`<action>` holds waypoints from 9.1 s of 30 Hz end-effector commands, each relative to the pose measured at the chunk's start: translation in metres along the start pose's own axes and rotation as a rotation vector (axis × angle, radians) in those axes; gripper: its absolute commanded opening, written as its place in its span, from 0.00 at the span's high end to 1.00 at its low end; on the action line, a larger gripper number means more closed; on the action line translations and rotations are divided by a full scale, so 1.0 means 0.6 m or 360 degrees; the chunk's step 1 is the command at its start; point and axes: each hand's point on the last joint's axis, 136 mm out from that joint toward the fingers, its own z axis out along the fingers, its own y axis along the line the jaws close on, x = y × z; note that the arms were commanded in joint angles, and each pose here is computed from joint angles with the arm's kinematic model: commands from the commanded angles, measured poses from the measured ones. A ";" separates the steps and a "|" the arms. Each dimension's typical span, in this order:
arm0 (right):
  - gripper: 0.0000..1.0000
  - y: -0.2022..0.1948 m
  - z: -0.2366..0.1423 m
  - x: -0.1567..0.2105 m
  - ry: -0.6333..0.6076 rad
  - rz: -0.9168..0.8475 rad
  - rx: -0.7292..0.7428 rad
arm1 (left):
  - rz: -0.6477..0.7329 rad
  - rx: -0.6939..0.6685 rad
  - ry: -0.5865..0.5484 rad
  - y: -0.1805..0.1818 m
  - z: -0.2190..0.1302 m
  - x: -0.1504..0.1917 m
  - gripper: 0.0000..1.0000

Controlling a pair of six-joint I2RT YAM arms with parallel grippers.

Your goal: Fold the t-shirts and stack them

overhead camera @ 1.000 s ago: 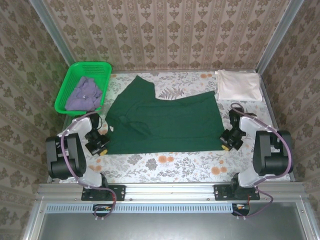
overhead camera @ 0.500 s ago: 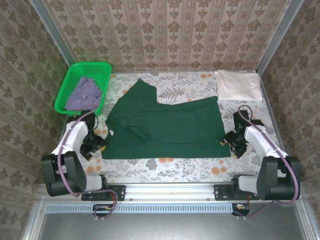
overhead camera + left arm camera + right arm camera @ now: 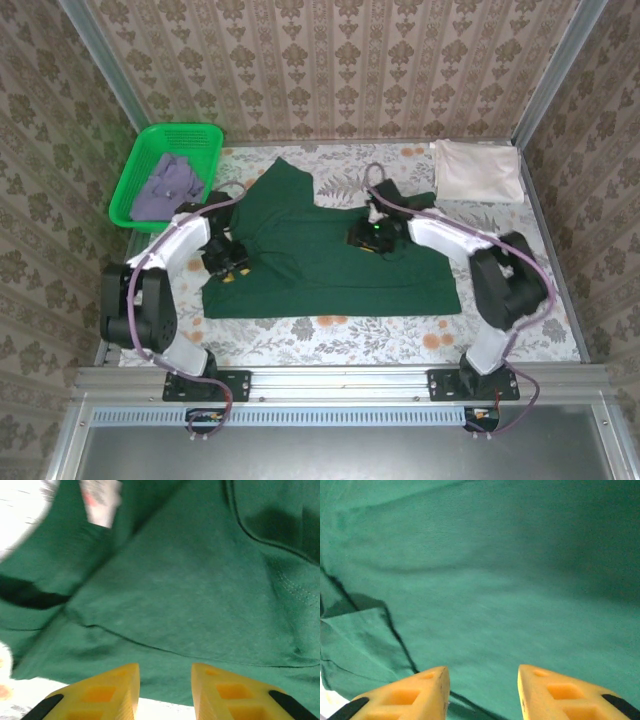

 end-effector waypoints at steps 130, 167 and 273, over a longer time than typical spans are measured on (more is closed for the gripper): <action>0.67 -0.248 -0.182 0.216 0.0079 0.0751 0.0596 | 0.0234 -0.0058 0.0203 0.001 0.055 0.052 0.55; 0.67 -0.260 -0.193 0.253 0.0101 0.1050 0.0469 | -0.0031 -0.0401 0.0206 0.076 0.041 0.078 0.43; 0.39 -0.294 -0.086 -0.280 -0.0626 0.0897 0.0384 | 0.0305 0.0545 -0.0881 -0.341 0.066 -0.580 1.00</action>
